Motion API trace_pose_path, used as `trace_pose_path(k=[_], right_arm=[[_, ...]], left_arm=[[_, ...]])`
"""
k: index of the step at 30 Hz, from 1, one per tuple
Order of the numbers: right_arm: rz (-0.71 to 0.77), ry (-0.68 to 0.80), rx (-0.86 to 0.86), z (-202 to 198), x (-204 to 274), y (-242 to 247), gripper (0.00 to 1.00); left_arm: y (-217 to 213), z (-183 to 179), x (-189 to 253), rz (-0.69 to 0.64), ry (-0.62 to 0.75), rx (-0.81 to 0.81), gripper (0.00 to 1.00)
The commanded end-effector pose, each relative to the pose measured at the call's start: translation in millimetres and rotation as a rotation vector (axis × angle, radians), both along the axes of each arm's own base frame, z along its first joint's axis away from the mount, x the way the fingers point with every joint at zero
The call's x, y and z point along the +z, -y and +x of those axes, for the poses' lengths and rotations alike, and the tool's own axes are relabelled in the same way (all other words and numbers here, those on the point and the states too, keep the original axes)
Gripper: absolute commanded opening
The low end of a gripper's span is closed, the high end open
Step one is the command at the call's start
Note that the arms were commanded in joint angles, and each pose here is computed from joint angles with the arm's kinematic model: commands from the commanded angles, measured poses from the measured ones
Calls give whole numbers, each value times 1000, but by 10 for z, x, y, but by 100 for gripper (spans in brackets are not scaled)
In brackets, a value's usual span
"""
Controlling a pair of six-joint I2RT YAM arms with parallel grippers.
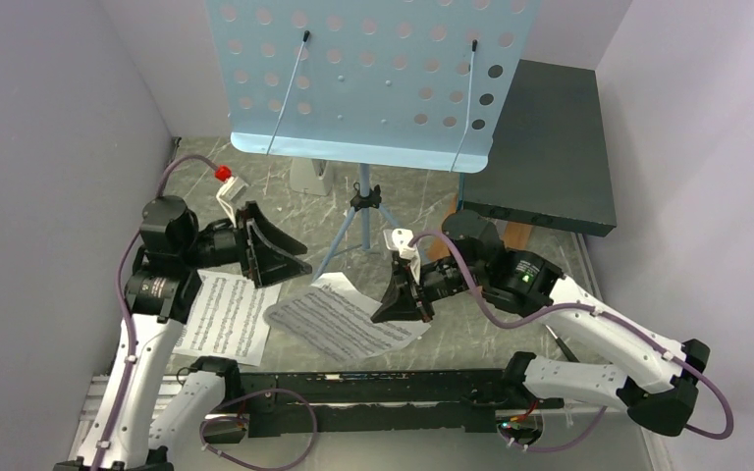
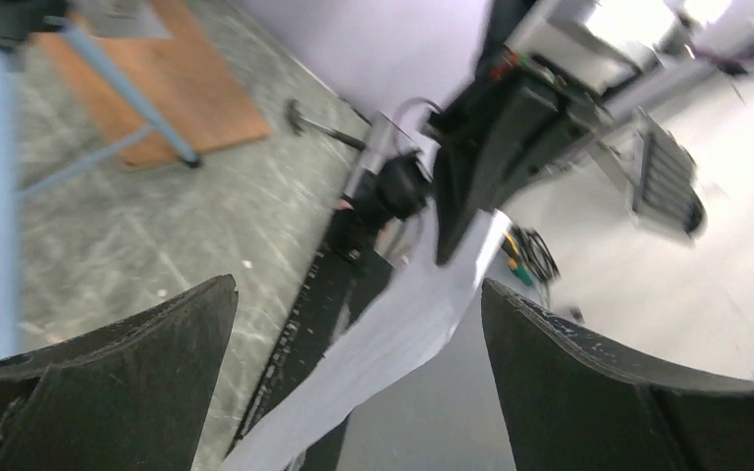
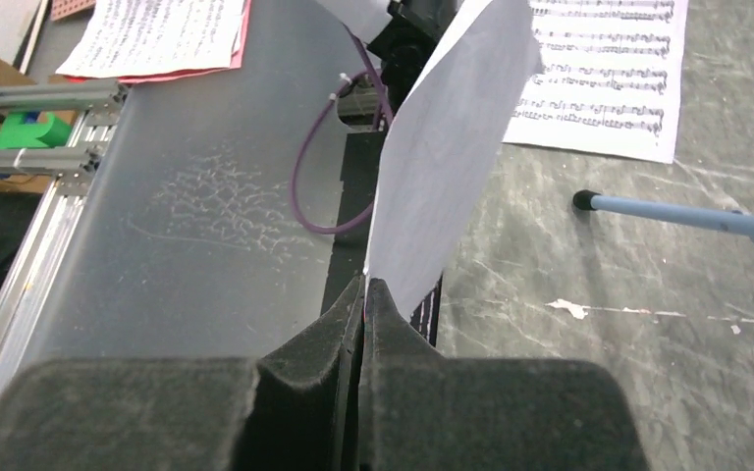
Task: Set up the instrument practice props
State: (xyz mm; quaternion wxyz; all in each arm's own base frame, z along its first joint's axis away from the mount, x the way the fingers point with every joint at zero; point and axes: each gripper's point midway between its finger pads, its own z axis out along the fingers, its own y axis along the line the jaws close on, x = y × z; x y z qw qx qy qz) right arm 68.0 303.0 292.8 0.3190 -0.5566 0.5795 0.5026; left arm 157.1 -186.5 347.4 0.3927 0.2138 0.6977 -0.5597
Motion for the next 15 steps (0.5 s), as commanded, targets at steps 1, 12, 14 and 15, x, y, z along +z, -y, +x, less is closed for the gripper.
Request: trace_pose_path(k=[1, 12, 14, 15], right_arm=[[19, 11, 80, -99, 200, 32, 0], [126, 65, 83, -12, 654, -61, 0], [132, 51, 82, 9, 703, -104, 0], [130, 40, 76, 33, 707, -137, 0]], left_arm=[[100, -643, 269, -38, 251, -367, 100], [231, -789, 11, 15, 147, -447, 88], [237, -734, 3, 34, 156, -412, 76], [236, -705, 14, 43, 168, -389, 70]])
